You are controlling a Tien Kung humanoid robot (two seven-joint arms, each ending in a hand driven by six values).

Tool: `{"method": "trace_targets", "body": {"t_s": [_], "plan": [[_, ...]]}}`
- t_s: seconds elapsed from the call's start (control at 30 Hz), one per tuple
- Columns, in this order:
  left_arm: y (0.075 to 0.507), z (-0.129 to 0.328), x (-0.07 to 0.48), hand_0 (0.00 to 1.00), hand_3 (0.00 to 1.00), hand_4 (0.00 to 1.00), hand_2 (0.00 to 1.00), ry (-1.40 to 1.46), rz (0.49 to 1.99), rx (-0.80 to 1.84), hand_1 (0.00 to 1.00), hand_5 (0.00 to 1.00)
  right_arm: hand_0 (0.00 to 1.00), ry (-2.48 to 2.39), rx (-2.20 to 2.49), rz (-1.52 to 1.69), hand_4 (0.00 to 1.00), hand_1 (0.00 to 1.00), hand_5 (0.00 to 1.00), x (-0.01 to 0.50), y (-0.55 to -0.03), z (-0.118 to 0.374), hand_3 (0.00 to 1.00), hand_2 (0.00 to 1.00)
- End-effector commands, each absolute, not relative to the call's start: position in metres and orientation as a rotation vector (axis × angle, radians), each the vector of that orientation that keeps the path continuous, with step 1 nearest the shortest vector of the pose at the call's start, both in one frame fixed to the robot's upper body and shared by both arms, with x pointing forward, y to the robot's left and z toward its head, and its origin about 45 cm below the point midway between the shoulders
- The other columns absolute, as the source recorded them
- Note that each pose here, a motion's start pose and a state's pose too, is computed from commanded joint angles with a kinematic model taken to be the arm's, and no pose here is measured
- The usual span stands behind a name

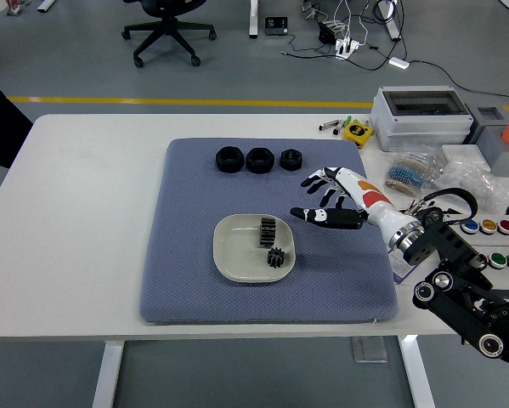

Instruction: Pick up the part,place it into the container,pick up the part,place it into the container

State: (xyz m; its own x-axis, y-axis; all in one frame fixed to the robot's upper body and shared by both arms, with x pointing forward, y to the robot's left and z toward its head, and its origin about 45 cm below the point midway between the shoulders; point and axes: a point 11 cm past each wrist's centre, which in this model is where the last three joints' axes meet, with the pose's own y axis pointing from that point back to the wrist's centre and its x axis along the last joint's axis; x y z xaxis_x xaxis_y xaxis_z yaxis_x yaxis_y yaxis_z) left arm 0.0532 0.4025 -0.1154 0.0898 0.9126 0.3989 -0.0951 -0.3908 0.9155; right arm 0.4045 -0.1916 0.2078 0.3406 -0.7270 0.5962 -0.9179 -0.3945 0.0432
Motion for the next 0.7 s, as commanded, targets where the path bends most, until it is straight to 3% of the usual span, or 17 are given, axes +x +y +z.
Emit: {"method": "trace_targets", "body": {"t_s": [0.17,0.2,0.37,0.4,0.57,0.6,0.7], "plan": [[0.402,-0.116,0.054,0.761,0.586,0.648,0.692,0.850,1.447,1.489,0.716,0.616,0.509,-1.641,2.392,0.393,0.998,0.632,0.607,0.391,-0.212,0.211,0.577,0.697],[0.402,-0.116,0.054,0.760,0.586,0.648,0.691,0.850,1.446,1.489,0.716,0.617,0.748,-1.670,2.413,0.344,0.998,0.749,0.736,0.388,-0.215,0.210,0.828,0.787],[0.401,-0.116,0.055,0.760,0.586,0.648,0.691,0.842,1.438,1.492,0.716,0.617,0.748,-1.921,2.503,0.067,0.998,0.749,0.736,0.370,-0.233,0.208,0.828,0.787],[0.400,-0.116,0.055,0.758,0.586,0.648,0.689,0.843,1.437,1.492,0.715,0.617,0.872,-1.985,2.501,0.000,0.998,0.820,0.835,0.367,-0.240,0.205,0.900,0.850],[0.399,-0.116,0.053,0.758,0.586,0.648,0.689,0.844,1.433,1.495,0.715,0.617,0.872,-2.260,2.427,-0.323,0.998,0.820,0.835,0.353,-0.271,0.191,0.900,0.850],[0.399,-0.116,0.053,0.757,0.586,0.647,0.687,0.844,1.432,1.495,0.714,0.617,0.973,-2.306,2.401,-0.379,0.998,0.856,0.891,0.350,-0.277,0.187,0.900,0.877],[0.398,-0.117,0.052,0.757,0.586,0.647,0.687,0.843,1.426,1.498,0.714,0.617,0.973,-2.357,2.356,-0.397,0.998,0.856,0.891,0.342,-0.288,0.181,0.900,0.877]]}}
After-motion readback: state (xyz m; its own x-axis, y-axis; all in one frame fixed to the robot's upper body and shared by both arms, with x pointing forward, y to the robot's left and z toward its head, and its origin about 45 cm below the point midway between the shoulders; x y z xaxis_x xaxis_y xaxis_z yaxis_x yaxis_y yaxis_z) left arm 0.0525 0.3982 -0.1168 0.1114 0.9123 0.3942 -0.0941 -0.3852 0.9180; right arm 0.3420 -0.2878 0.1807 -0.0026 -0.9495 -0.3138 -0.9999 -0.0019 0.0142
